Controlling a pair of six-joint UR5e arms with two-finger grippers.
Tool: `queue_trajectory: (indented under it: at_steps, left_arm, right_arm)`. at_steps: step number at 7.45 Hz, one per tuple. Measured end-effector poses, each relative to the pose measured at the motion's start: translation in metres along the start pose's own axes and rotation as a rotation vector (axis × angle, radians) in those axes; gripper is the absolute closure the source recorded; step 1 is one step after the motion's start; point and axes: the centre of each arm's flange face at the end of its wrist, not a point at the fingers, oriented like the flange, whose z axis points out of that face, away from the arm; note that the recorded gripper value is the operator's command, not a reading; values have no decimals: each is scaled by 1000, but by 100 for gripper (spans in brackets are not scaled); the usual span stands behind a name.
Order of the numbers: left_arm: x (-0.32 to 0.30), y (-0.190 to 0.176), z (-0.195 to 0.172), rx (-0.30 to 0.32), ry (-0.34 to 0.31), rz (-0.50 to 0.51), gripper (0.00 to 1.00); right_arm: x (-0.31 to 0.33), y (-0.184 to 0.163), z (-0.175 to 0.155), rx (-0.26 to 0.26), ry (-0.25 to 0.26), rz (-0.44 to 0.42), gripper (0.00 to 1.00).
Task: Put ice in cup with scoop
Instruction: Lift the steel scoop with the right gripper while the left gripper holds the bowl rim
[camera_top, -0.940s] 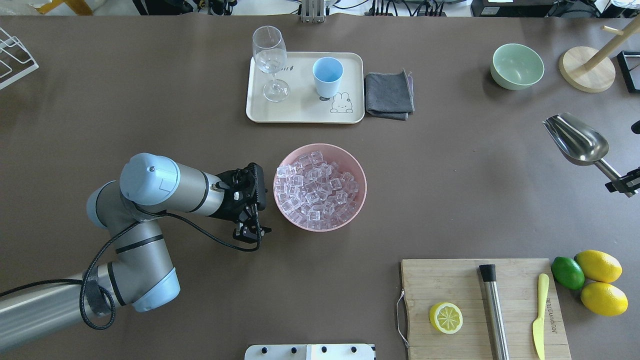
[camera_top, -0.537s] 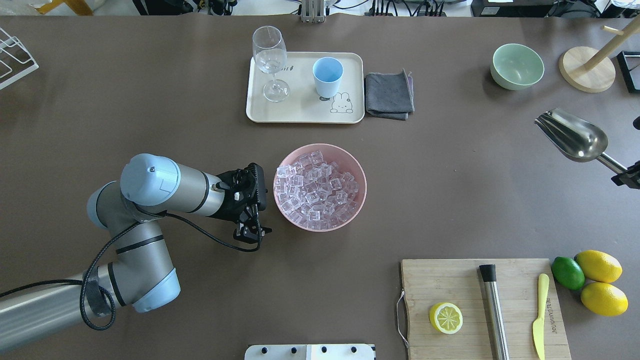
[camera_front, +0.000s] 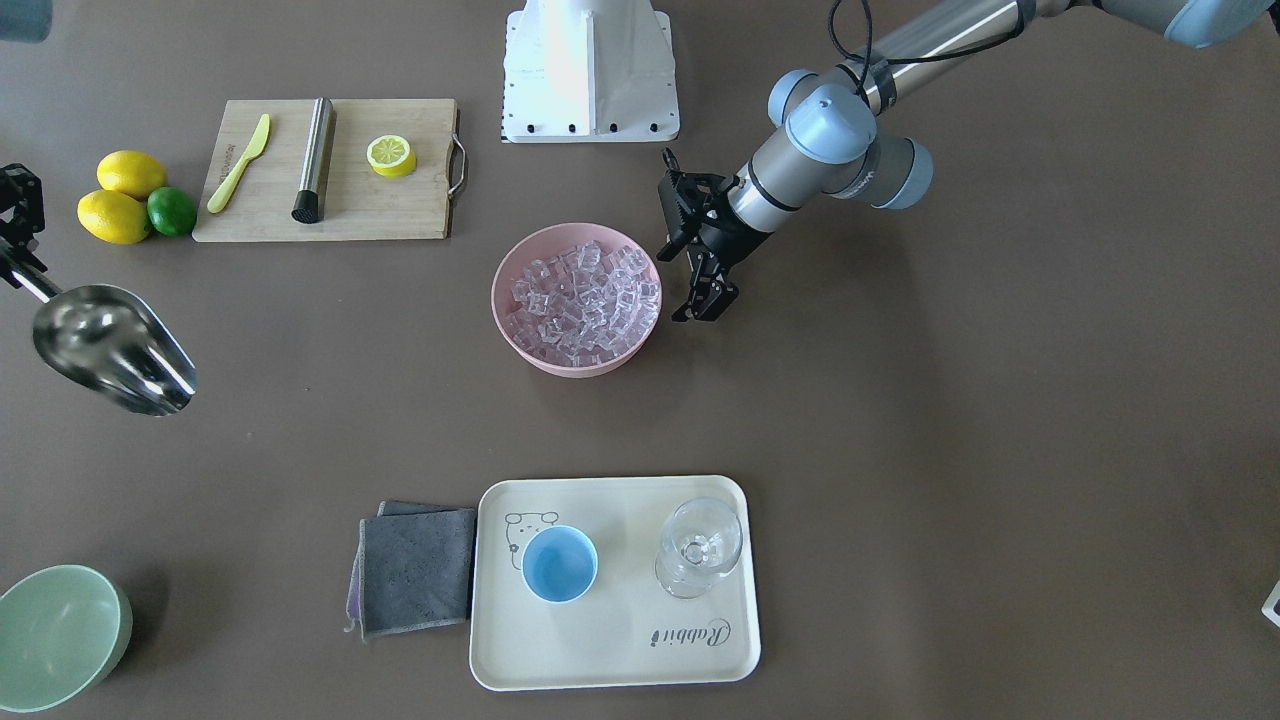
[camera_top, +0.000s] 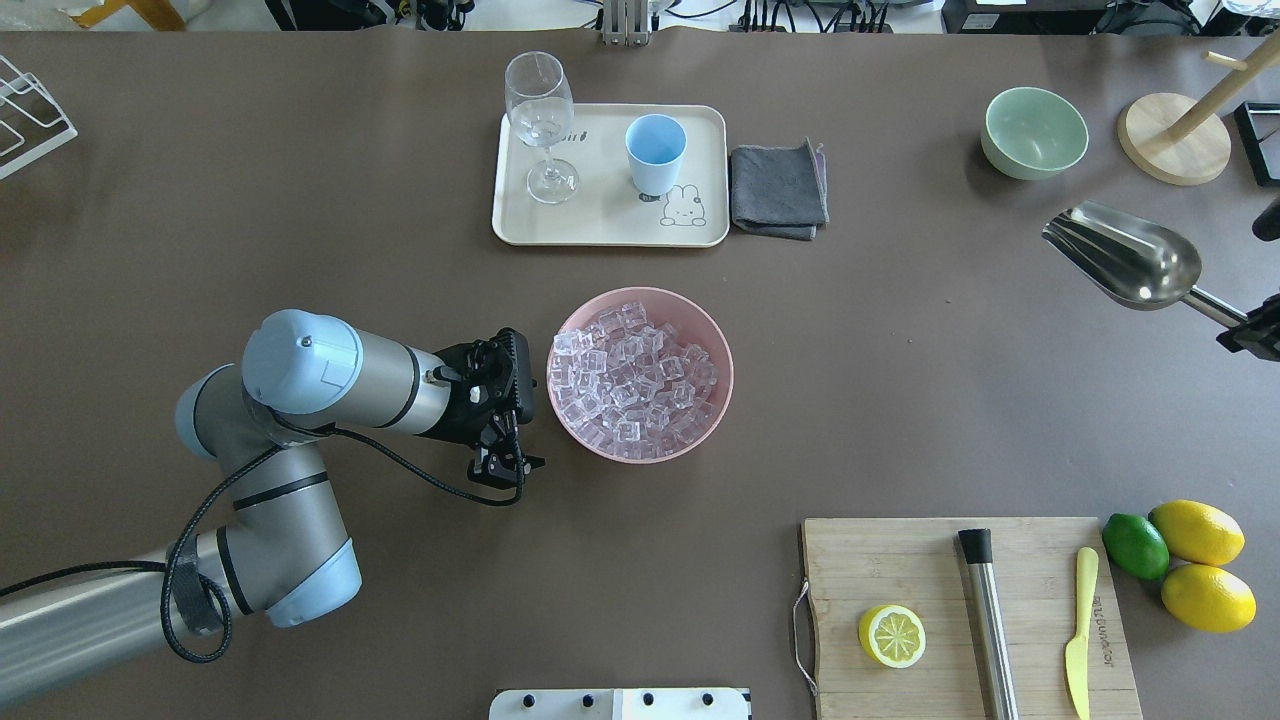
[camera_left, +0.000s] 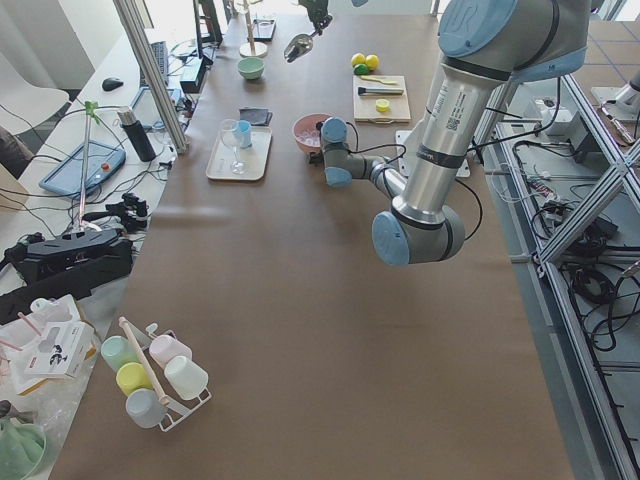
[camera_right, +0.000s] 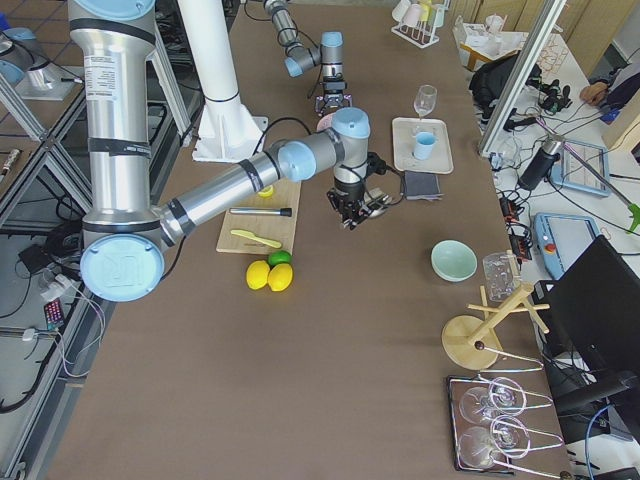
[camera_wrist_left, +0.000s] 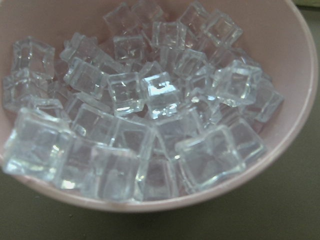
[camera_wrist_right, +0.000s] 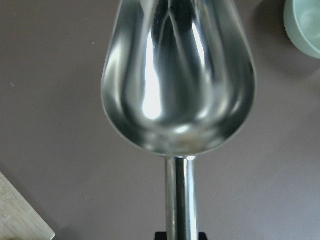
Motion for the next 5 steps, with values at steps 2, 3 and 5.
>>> queue_trajectory:
  at_steps: [2, 3, 5]
  left_arm:
    - [-4, -8, 4, 1, -4, 0, 1]
    - [-7, -9, 5, 0, -7, 0, 1]
    - [-16, -8, 2, -5, -17, -4, 1]
  right_arm:
    - [-48, -62, -47, -99, 30, -171, 100]
    - [-66, -77, -61, -122, 31, -237, 100]
    - [-99, -101, -64, -154, 64, -358, 100]
